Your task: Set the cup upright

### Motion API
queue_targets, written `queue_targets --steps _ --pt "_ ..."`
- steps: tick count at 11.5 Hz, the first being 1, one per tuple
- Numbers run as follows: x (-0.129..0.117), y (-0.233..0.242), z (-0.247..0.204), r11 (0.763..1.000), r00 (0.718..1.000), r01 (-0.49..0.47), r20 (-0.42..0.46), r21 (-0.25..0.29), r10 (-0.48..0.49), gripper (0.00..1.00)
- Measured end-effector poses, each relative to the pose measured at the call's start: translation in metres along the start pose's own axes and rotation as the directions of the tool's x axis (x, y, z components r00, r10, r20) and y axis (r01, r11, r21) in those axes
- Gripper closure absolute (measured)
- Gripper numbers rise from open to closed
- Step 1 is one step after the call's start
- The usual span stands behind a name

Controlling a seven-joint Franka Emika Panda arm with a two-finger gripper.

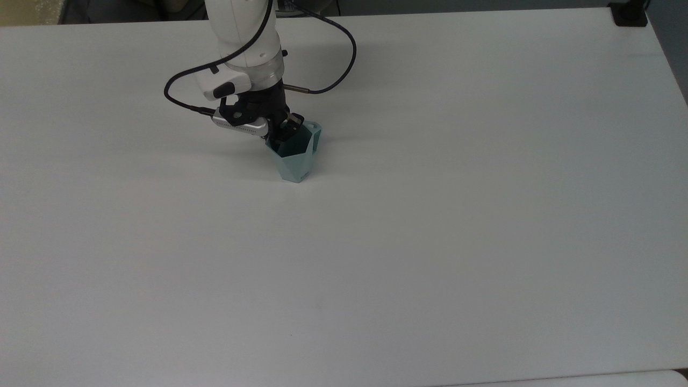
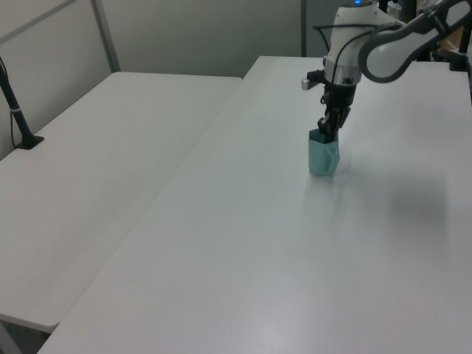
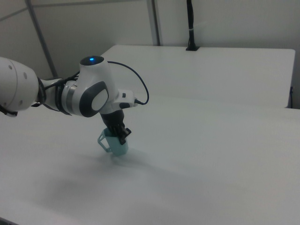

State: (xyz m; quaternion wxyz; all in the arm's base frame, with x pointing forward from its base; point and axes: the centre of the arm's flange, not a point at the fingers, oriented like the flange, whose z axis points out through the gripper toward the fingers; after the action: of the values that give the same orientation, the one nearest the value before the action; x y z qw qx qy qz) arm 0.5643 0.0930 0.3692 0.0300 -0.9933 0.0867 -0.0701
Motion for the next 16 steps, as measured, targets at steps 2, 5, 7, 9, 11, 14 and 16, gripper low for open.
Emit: queue_targets --steps 2,5,7,9,11,14,16 --pt "-0.001 0.0 0.0 1.0 1.0 -0.001 0.0 0.001 0.001 0.96" --pt "-0.002 0.001 0.0 1.0 1.0 -0.003 0.031 -0.009 0.003 0.67" --pt "0.002 0.0 -0.007 1.0 1.0 -0.003 0.028 -0.008 0.003 0.37" --pt "0.008 -0.002 -0.022 1.0 1.0 -0.004 0.017 -0.004 0.004 0.09" --pt "0.017 -0.006 -0.052 1.0 1.0 -0.002 0.019 -0.003 0.002 0.0" --pt "0.033 -0.009 -0.133 1.0 1.0 -0.005 0.005 0.003 0.005 0.0" --pt "0.035 0.008 -0.187 0.998 0.996 0.068 0.06 -0.012 -0.068 0.0"
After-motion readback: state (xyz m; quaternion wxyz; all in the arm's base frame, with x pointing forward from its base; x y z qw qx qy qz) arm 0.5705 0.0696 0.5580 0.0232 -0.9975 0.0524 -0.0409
